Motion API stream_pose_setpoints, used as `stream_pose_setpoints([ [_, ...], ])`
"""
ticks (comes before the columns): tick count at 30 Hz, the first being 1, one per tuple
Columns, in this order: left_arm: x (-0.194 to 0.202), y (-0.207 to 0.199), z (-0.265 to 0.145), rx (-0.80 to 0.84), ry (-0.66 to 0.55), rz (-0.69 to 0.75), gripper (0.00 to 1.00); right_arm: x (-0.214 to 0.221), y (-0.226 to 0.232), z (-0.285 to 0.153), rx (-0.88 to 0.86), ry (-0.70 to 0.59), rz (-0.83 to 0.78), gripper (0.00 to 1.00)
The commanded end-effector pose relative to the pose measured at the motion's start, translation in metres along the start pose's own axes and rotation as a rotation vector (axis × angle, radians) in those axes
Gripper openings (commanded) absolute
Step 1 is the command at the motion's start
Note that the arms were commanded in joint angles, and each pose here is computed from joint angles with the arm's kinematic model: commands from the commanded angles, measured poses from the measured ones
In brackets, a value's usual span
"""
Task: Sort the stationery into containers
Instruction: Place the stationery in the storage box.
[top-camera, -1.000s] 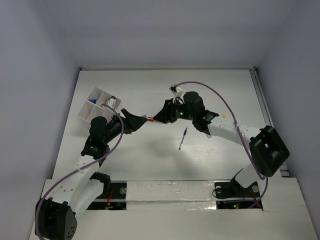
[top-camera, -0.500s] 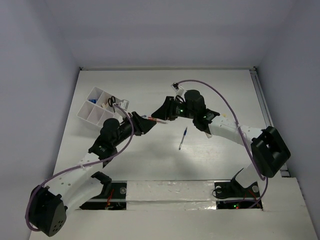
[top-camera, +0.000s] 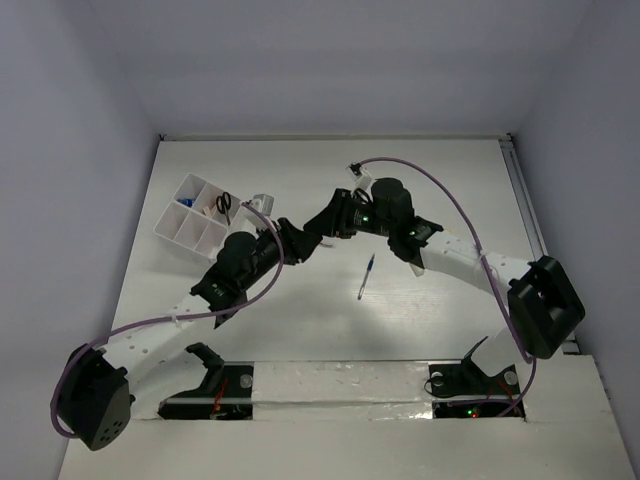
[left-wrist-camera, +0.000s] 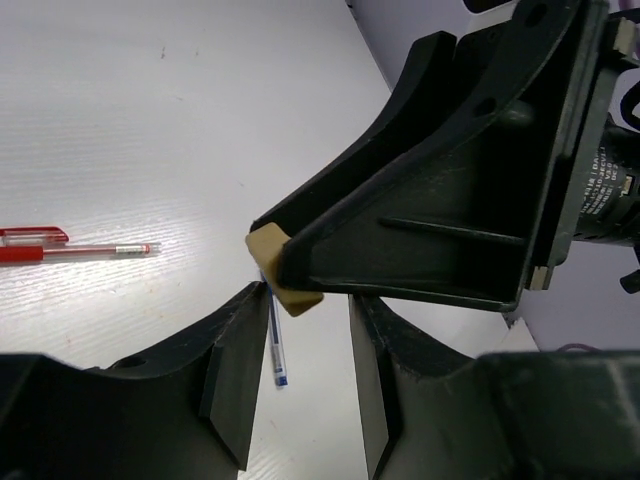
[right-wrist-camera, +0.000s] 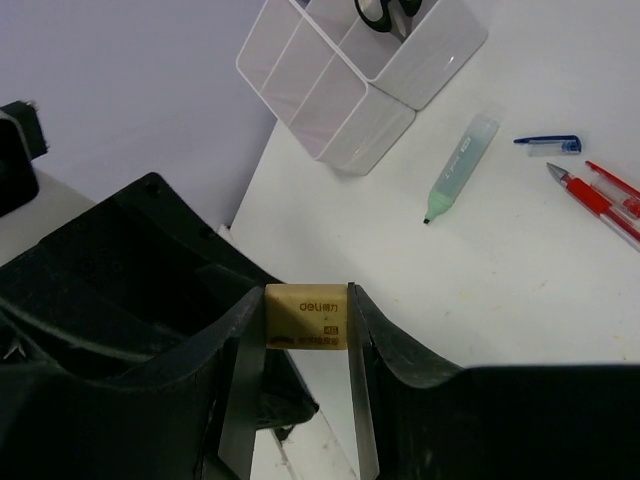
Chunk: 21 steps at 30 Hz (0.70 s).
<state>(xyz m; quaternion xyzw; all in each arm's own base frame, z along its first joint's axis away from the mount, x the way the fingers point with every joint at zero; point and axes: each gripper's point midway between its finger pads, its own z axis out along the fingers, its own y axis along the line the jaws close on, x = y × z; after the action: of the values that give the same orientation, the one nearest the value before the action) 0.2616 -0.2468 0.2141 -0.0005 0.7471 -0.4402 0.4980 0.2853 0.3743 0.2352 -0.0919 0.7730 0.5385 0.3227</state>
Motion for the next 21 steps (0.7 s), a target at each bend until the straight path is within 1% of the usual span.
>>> stream_pose_setpoints([
  [1, -0.038, -0.028, 0.002, 0.054, -0.164, 0.051, 0.35, -0.019, 0.032, -0.005, -0.048, -0.049, -0.008, 0.24],
  [2, -0.036, -0.027, 0.002, 0.046, -0.170, 0.058, 0.35, -0.019, 0.031, -0.005, -0.045, -0.050, -0.003, 0.24],
  [5, -0.039, -0.027, -0.003, 0.013, -0.247, 0.064, 0.34, -0.020, 0.032, -0.006, -0.047, -0.063, 0.021, 0.23],
  [7, -0.047, -0.026, -0.008, -0.007, -0.311, 0.064, 0.29, -0.016, 0.035, -0.005, -0.055, -0.055, 0.034, 0.22],
  [8, -0.045, -0.027, -0.008, -0.006, -0.315, 0.066, 0.28, -0.016, 0.035, -0.005, -0.058, -0.056, 0.034, 0.22],
  [13, -0.056, -0.023, -0.016, -0.069, -0.406, 0.055, 0.23, -0.012, 0.040, -0.006, -0.070, -0.051, 0.052, 0.21],
  [15, -0.058, -0.022, -0.018, -0.082, -0.434, 0.052, 0.24, -0.011, 0.040, -0.007, -0.068, -0.049, 0.055, 0.21],
  [18, -0.055, -0.024, -0.014, -0.074, -0.436, 0.064, 0.31, -0.010, 0.039, -0.009, -0.064, -0.048, 0.057, 0.20],
  [21, -0.048, -0.027, -0.010, -0.064, -0.416, 0.077, 0.34, -0.010, 0.039, -0.011, -0.056, -0.053, 0.059, 0.20],
])
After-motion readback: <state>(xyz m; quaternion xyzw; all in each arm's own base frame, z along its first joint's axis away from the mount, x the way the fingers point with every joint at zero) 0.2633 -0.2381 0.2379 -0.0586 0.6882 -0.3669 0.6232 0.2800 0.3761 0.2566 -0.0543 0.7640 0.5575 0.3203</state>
